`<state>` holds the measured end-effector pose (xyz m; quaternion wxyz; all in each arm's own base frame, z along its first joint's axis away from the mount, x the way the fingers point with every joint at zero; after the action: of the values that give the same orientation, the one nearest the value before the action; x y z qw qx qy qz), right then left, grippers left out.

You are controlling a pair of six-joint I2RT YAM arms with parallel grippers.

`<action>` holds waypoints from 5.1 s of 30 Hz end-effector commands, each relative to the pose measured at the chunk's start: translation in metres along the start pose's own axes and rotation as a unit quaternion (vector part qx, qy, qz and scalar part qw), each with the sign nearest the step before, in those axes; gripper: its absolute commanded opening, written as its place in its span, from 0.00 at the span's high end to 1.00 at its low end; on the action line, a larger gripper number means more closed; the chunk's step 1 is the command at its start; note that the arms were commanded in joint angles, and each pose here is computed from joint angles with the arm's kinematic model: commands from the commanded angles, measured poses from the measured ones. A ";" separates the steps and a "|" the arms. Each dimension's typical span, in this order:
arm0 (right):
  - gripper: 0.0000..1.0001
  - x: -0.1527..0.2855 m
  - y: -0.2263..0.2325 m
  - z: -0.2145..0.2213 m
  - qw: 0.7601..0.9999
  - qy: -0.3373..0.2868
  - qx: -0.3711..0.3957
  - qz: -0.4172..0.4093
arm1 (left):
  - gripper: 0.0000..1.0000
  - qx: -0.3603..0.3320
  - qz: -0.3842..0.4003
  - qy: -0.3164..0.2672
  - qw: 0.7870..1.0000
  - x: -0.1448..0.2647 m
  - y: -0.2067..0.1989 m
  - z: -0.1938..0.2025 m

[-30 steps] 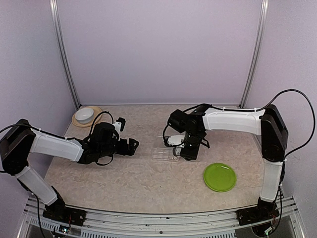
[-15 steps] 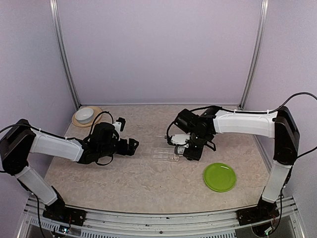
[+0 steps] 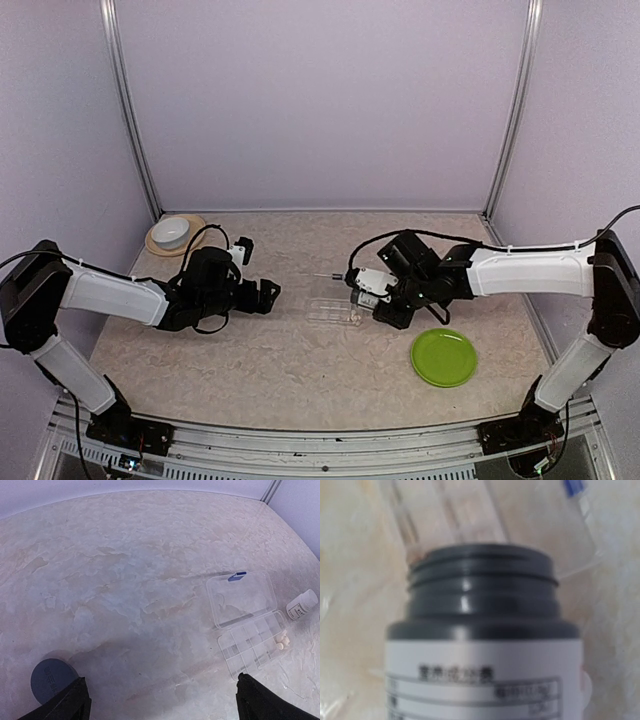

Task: Sort the pills into containers
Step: Pick up the lid of the pill bottle from the center of the board.

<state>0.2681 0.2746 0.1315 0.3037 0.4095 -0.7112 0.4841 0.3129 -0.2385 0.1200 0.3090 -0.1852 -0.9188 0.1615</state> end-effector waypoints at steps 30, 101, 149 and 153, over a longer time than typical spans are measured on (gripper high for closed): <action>1.00 0.164 0.003 -0.030 0.771 -0.589 -0.022 0.242 | 0.01 0.003 0.028 -0.013 1.000 0.006 -0.012 -0.008; 1.00 0.131 0.016 -0.031 0.737 -0.611 -0.078 0.278 | 0.24 0.009 -0.215 0.085 0.973 -0.042 0.092 -0.004; 1.00 0.123 0.021 -0.037 0.747 -0.610 -0.065 0.257 | 0.62 0.010 -0.183 0.089 0.979 -0.031 0.077 0.001; 1.00 0.121 0.024 -0.041 0.748 -0.612 -0.055 0.251 | 0.62 0.010 -0.131 0.078 0.988 -0.019 0.045 -0.011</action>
<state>0.2026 0.2841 0.1989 -0.2228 0.4198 -0.8589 0.1909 0.3543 -0.1836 0.0665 0.4199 -0.0184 -0.9031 0.0880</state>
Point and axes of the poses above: each gripper's point midway between its finger pads, its own x axis back along the fingers, its own y axis along the line the jaws close on, z = x × y, the point moved 4 cm from there along x, back along the fingers, and after that the axes turned 15 degrees about x, right-handed, at the moved point
